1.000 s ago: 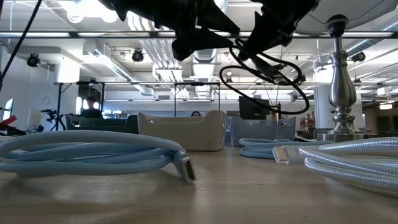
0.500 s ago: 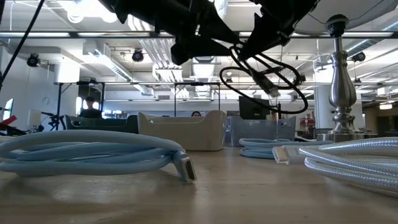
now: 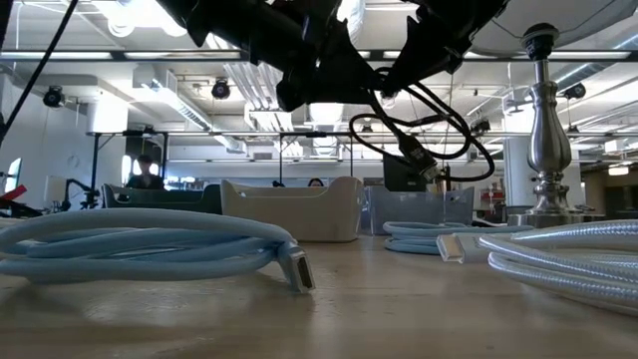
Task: Pick & Place USB Port
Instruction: Put the black charger cable into the gray bin, then put the top blue charger cable into the white bin
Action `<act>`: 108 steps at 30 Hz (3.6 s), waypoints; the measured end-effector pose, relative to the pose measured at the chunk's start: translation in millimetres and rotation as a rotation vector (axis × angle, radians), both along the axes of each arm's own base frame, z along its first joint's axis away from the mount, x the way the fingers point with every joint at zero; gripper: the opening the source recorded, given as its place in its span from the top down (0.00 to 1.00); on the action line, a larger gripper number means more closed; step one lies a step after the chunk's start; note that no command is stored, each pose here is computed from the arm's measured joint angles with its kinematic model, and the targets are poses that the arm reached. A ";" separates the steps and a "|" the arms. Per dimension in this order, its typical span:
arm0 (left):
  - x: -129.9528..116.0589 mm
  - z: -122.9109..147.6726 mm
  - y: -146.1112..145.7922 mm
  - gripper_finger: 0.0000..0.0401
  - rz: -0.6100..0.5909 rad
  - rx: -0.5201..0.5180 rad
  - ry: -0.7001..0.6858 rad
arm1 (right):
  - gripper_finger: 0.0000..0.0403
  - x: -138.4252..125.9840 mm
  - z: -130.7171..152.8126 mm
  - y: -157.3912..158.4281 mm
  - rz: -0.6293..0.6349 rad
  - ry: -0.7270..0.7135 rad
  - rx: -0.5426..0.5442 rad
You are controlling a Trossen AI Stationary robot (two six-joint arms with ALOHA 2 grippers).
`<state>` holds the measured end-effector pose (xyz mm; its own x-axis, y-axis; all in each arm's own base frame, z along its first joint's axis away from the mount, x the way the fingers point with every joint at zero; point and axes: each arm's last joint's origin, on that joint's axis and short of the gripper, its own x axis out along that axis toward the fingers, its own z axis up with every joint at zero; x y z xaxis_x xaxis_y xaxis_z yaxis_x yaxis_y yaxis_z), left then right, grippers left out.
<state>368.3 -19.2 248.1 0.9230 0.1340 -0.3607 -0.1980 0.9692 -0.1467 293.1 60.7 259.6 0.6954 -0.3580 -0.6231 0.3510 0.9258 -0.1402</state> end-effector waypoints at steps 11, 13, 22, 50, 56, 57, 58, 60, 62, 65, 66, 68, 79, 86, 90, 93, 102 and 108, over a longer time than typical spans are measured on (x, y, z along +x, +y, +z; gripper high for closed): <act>0.0 -0.2 0.1 0.92 -0.025 0.068 0.011 | 0.92 -1.9 -5.8 -0.4 -0.005 0.014 0.001; -0.3 -1.0 0.2 0.96 -0.026 0.078 0.021 | 0.89 -2.1 -6.1 -0.4 -0.004 0.017 0.001; -0.7 -1.4 0.8 0.93 -0.014 0.086 0.029 | 0.77 -4.1 -4.7 -0.3 0.016 0.027 -0.019; -126.5 102.0 20.4 0.94 0.389 0.286 0.040 | 0.70 -46.0 18.5 18.8 0.058 -0.065 -0.070; -176.1 89.7 27.6 0.94 0.560 0.250 0.036 | 0.72 -46.4 17.4 18.7 0.043 -0.070 -0.050; -183.7 85.0 28.7 0.94 0.593 0.242 0.027 | 0.72 -46.4 16.4 18.7 0.044 -0.067 -0.051; -190.9 79.0 29.7 0.94 0.623 0.234 0.021 | 0.72 -46.7 15.5 18.6 0.044 -0.063 -0.051; -203.8 65.3 32.0 0.94 0.675 0.213 0.007 | 0.71 -46.7 14.3 18.6 0.044 -0.063 -0.051; -215.1 49.4 34.2 0.94 0.708 0.181 -0.003 | 0.71 -46.9 12.8 18.5 0.043 -0.062 -0.052; -227.5 20.6 36.3 0.94 0.749 0.124 -0.011 | 0.70 -46.7 12.6 18.6 0.034 -0.070 -0.039; -230.4 10.7 36.6 0.94 0.762 0.099 -0.019 | 0.70 -46.7 12.8 18.6 0.033 -0.073 -0.037; -234.0 -7.4 37.3 0.94 0.782 0.058 -0.043 | 0.70 -46.7 12.7 18.6 0.033 -0.073 -0.037; -240.3 -66.9 47.5 0.94 0.878 -0.005 -0.132 | 0.73 -46.4 13.1 18.7 0.037 -0.075 -0.041; -243.5 -77.4 53.6 0.87 0.911 -0.036 -0.117 | 0.72 -46.3 13.2 18.7 0.045 -0.072 -0.051; -245.8 -77.0 59.0 0.79 0.975 0.002 -0.111 | 0.73 -46.2 13.3 18.7 0.045 -0.072 -0.051; -247.3 -77.0 62.5 0.73 1.015 0.013 -0.112 | 0.74 -46.2 13.3 18.7 0.045 -0.072 -0.051; -248.0 -76.3 64.3 0.54 1.029 0.018 -0.105 | 0.74 -46.4 11.6 18.7 0.043 -0.071 -0.049; -243.6 -52.7 65.4 0.49 1.009 0.106 -0.099 | 0.72 -47.0 5.5 18.4 0.032 -0.078 -0.032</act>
